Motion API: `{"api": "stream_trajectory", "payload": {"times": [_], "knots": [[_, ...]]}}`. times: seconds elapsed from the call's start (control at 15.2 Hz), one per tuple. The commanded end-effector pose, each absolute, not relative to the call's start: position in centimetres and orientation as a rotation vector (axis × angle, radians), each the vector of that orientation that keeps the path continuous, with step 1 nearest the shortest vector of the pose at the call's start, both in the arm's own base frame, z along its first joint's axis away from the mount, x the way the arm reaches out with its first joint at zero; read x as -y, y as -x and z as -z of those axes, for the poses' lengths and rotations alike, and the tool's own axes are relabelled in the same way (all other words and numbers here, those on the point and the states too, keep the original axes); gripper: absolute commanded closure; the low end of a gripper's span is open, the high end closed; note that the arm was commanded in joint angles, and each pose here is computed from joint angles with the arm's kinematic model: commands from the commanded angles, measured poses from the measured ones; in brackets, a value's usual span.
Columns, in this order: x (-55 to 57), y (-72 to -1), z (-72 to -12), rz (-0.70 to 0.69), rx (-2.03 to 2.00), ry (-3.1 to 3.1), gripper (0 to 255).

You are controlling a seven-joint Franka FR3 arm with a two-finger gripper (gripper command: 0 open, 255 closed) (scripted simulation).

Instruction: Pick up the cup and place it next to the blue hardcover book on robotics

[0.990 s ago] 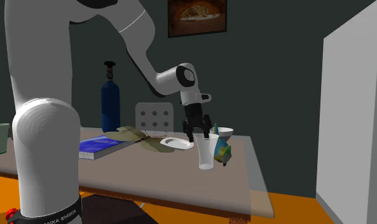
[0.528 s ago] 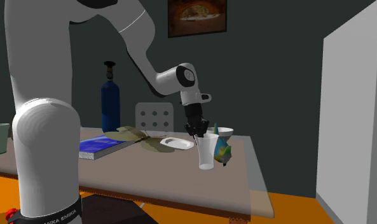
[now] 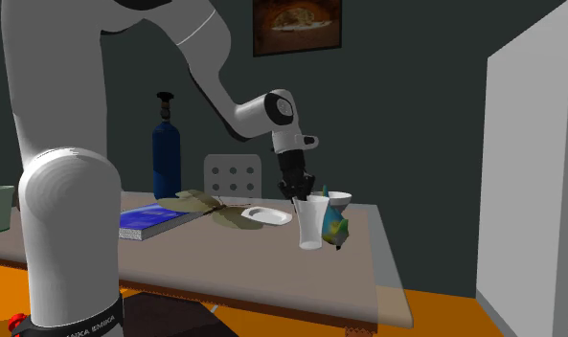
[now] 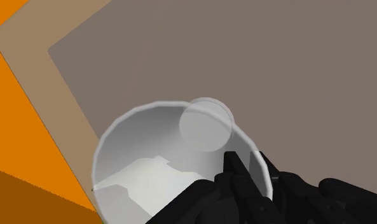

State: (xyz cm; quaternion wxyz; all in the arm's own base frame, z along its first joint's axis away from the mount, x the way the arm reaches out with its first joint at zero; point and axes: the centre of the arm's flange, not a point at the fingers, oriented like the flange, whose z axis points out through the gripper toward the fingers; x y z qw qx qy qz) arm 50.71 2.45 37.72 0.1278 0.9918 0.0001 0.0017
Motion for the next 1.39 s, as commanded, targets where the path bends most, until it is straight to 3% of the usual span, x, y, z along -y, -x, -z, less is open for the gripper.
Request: {"api": "stream_trajectory", "payload": {"times": [0.0, 1.32], "knots": [[-2.4, -50.7, -38.8, -0.005, -0.001, -2.885, 255], [-2.4, -50.7, -49.3, -0.005, -0.001, -2.885, 255]]}}
